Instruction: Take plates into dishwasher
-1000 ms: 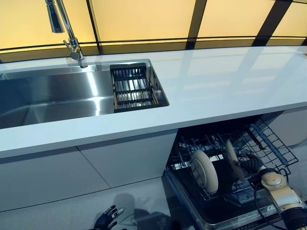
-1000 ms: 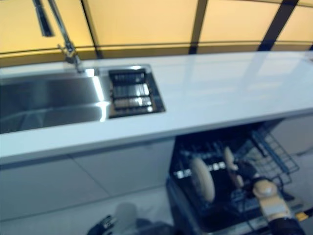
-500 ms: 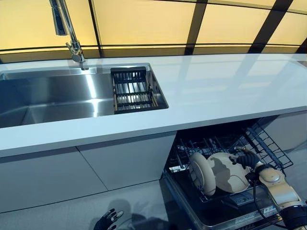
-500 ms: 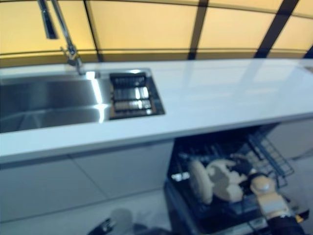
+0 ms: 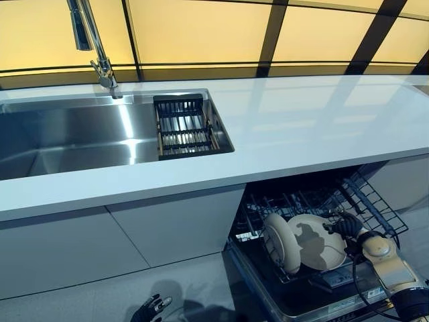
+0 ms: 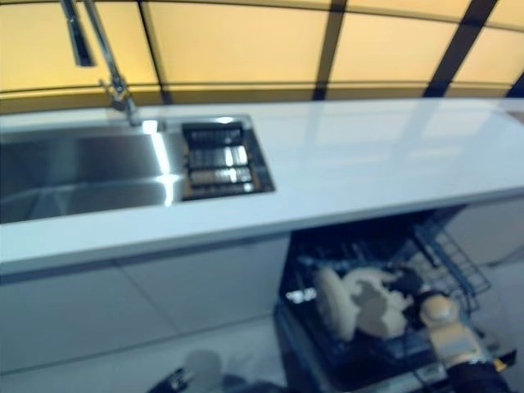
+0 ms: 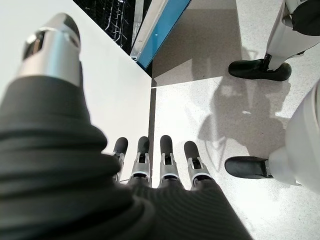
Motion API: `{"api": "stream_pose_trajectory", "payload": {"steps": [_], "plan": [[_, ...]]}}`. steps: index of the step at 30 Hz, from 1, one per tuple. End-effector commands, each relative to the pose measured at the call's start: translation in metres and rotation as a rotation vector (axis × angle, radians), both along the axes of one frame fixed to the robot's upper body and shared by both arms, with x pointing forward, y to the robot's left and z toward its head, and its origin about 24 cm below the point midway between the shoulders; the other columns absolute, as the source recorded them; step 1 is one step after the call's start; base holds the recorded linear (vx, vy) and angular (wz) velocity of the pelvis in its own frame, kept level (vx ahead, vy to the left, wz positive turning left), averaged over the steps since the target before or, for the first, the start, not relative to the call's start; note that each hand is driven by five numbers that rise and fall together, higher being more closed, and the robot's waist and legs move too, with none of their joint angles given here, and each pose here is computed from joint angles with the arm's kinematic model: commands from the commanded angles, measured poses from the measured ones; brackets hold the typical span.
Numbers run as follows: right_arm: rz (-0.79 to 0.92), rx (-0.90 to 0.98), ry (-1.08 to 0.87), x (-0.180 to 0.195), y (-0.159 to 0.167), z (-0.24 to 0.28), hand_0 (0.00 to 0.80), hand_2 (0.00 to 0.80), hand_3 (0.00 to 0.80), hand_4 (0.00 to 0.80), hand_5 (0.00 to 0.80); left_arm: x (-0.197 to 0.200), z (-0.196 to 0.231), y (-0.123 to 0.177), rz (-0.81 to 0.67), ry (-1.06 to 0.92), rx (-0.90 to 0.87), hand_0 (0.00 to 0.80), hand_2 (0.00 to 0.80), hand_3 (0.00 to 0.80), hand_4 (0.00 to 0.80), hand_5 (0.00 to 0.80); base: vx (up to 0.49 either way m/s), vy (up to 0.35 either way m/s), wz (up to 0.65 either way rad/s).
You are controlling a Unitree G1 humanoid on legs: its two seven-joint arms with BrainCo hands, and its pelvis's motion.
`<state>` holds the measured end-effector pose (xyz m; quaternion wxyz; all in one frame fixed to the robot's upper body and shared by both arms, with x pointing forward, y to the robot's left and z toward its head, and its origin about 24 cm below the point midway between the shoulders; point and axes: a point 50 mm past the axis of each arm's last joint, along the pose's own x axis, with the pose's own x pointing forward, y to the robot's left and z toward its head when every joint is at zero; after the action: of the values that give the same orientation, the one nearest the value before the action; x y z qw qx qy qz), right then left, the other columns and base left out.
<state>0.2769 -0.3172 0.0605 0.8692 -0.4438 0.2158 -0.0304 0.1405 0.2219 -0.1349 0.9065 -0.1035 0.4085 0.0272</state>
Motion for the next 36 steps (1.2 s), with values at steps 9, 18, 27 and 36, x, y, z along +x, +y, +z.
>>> {"api": "stream_pose_trajectory", "payload": {"steps": [9, 18, 27, 36], "plan": [[0.139, -0.514, -0.045, 0.015, 0.012, 0.008, 0.000, 0.000, 0.000, 0.000, 0.000, 0.032, 0.015, -0.001, -0.038, -0.122, 0.026, 0.000, 0.000, 0.000, 0.000, 0.000, -0.062, 0.012, -0.02], [0.170, -0.517, 0.038, 0.010, 0.024, -0.020, 0.000, 0.000, 0.000, 0.000, 0.000, 0.040, 0.020, -0.003, -0.056, -0.147, 0.014, 0.000, 0.000, 0.000, 0.000, 0.000, -0.037, 0.008, 0.01], [0.187, -0.514, 0.105, 0.005, 0.033, -0.040, 0.000, 0.000, 0.000, 0.000, 0.000, 0.047, 0.023, -0.007, -0.073, -0.158, 0.016, 0.000, 0.000, 0.000, 0.000, 0.000, -0.012, -0.006, 0.04], [0.201, -0.533, 0.149, 0.002, 0.038, -0.051, 0.000, 0.000, 0.000, 0.000, 0.000, 0.051, 0.024, -0.008, -0.083, -0.163, 0.014, 0.000, 0.000, 0.000, 0.000, 0.000, 0.000, 0.000, 0.00]]}}
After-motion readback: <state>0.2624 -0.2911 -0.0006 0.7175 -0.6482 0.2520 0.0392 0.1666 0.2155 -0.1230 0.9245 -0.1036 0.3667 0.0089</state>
